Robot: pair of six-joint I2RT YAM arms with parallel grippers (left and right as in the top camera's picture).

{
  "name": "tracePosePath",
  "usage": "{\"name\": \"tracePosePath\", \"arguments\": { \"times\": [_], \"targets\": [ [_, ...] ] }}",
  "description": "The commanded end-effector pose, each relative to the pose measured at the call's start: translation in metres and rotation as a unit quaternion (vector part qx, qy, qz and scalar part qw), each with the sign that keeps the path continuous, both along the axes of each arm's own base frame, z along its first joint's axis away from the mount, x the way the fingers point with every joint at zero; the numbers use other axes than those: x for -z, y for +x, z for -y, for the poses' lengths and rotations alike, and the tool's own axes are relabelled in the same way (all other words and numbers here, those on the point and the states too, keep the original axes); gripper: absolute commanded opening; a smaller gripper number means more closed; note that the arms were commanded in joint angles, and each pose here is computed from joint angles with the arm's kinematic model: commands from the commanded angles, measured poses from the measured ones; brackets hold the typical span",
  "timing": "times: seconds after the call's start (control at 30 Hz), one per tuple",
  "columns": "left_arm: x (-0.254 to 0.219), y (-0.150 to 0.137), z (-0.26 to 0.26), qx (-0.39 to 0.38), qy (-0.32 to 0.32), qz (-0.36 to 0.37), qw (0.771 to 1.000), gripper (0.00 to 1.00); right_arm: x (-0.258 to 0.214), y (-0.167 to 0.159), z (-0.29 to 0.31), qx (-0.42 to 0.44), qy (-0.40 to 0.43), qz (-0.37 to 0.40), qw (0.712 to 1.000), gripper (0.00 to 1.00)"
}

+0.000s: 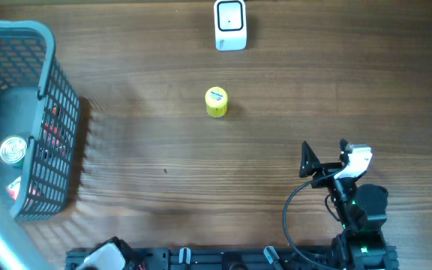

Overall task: Scan the item barcode
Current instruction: 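Reach the left gripper back into the basket and grasp the tin can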

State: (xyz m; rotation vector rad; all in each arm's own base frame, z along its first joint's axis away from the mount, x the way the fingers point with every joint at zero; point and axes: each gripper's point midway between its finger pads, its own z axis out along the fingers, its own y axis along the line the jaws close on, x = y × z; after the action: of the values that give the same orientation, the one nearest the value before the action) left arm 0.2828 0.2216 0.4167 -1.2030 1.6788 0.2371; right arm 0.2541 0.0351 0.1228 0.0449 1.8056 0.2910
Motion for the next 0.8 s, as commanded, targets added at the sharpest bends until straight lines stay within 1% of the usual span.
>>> {"name": "tracePosePath", "arguments": {
  "times": [0.0,0.1,0.2,0.3,0.4,0.53,0.6,0.77],
  "targets": [
    [0.097,-0.019,-0.068,-0.087,-0.150,-0.075,0.982,1.00,-0.001,0.000,-0.003,-0.008,0.008,0.001,1.000,1.00],
    [0.150,-0.014,-0.088,-0.102,-0.201,-0.123,0.966,1.00,-0.001,0.000,-0.003,-0.008,0.008,0.001,1.000,1.00],
    [0.210,0.001,-0.095,-0.098,-0.243,-0.174,0.949,1.00,-0.001,0.000,-0.003,-0.008,0.007,0.001,1.000,1.00],
    [0.262,0.014,-0.093,-0.090,-0.264,-0.211,0.937,1.00,-0.001,0.000,-0.003,-0.008,0.007,0.001,1.000,1.00],
    [0.305,0.022,-0.085,-0.081,-0.264,-0.239,0.931,1.00,-0.001,0.000,-0.003,-0.008,0.006,0.001,1.000,1.00],
    [0.346,0.019,-0.072,-0.083,-0.251,-0.275,0.925,1.00,0.000,0.000,-0.003,-0.008,0.006,0.000,1.000,1.00],
    [0.358,0.017,-0.067,-0.081,-0.249,-0.279,0.924,1.00,0.001,-0.001,-0.003,-0.008,0.006,-0.002,1.000,1.00],
    [0.367,0.006,-0.068,-0.101,-0.244,-0.291,0.920,1.00,0.002,-0.001,-0.003,-0.008,0.006,-0.005,1.000,1.00]
  ]
}}
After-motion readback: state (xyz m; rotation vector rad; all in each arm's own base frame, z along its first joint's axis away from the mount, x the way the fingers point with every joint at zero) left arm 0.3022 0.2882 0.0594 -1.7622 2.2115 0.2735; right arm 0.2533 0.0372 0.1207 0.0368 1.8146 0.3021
